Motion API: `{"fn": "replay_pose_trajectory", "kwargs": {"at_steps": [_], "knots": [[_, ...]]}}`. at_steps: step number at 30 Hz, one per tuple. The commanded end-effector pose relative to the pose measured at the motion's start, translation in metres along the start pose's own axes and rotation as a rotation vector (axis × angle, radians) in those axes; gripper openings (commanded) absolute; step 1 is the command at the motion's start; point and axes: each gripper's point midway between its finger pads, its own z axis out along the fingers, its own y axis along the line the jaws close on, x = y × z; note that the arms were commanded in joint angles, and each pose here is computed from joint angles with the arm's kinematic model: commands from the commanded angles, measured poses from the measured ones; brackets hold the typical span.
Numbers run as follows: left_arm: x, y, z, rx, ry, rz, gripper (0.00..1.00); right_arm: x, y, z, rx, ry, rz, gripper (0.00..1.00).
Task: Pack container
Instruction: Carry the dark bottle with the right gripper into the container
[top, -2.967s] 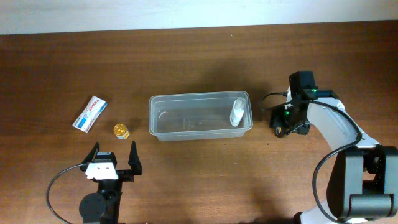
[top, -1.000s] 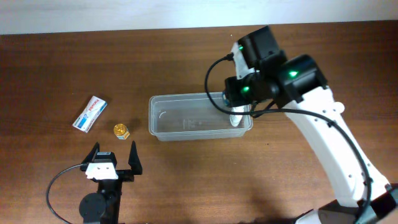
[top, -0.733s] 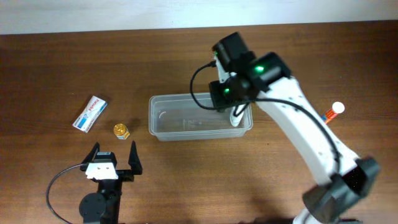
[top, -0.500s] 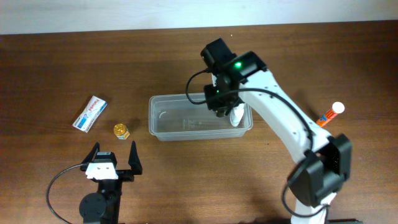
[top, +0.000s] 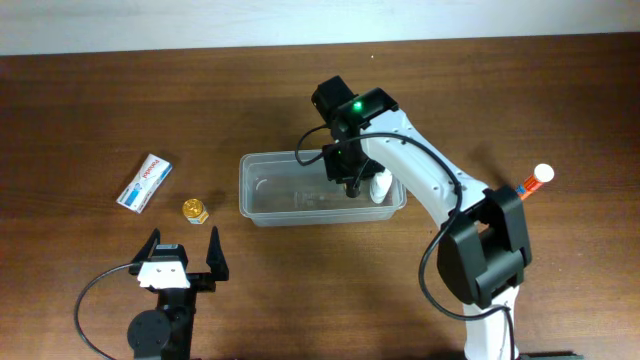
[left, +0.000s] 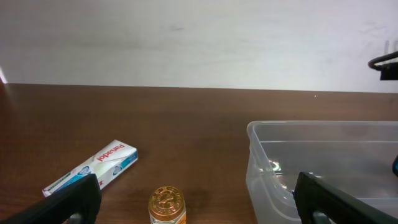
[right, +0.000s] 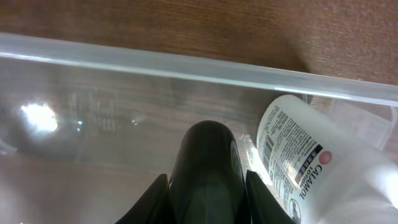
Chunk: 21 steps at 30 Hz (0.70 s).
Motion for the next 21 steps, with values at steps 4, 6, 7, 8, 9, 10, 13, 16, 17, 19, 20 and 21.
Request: {"fn": "replay_pose_trajectory", "kwargs": {"at_steps": [4,6,7,8,9,10,13,16,17,19,20,21], "knots": [[0.002,0.002,0.0,-0.012,0.003,0.018,0.99,-0.003,-0.003,0.004,0.028,-0.007,0.054,0.22],[0.002,0.002,0.0,-0.012,0.003,0.018,1.0,-0.003,-0.004,0.007,0.031,-0.002,0.066,0.22],[0.002,0.002,0.0,-0.012,0.003,0.019,0.99,-0.003,-0.004,0.009,0.034,0.002,0.076,0.23],[0.002,0.002,0.0,-0.012,0.003,0.018,0.99,-0.003,-0.005,0.009,0.033,0.001,0.079,0.22],[0.002,0.002,0.0,-0.012,0.003,0.018,0.99,-0.004,-0.005,0.011,0.033,0.0,0.084,0.22],[0.002,0.002,0.0,-0.012,0.003,0.018,0.99,-0.005,-0.005,0.011,0.032,-0.002,0.086,0.22],[0.002,0.002,0.0,-0.012,0.003,0.019,0.99,-0.007,-0.004,0.013,0.028,-0.012,0.085,0.22],[0.002,0.002,0.0,-0.012,0.003,0.019,0.99,-0.006,-0.005,0.017,0.029,-0.011,0.095,0.22],[0.002,0.002,0.0,-0.012,0.003,0.018,0.99,-0.006,-0.006,0.02,0.029,-0.01,0.097,0.22],[0.002,0.002,0.0,-0.012,0.003,0.018,0.99,-0.004,-0.008,0.025,0.031,-0.007,0.104,0.22],[0.002,0.002,0.0,-0.012,0.003,0.018,0.99,-0.004,-0.01,0.028,0.033,-0.004,0.113,0.23],[0.002,0.002,0.0,-0.012,0.003,0.018,0.99,-0.003,-0.012,0.03,0.034,-0.002,0.118,0.22]]}}
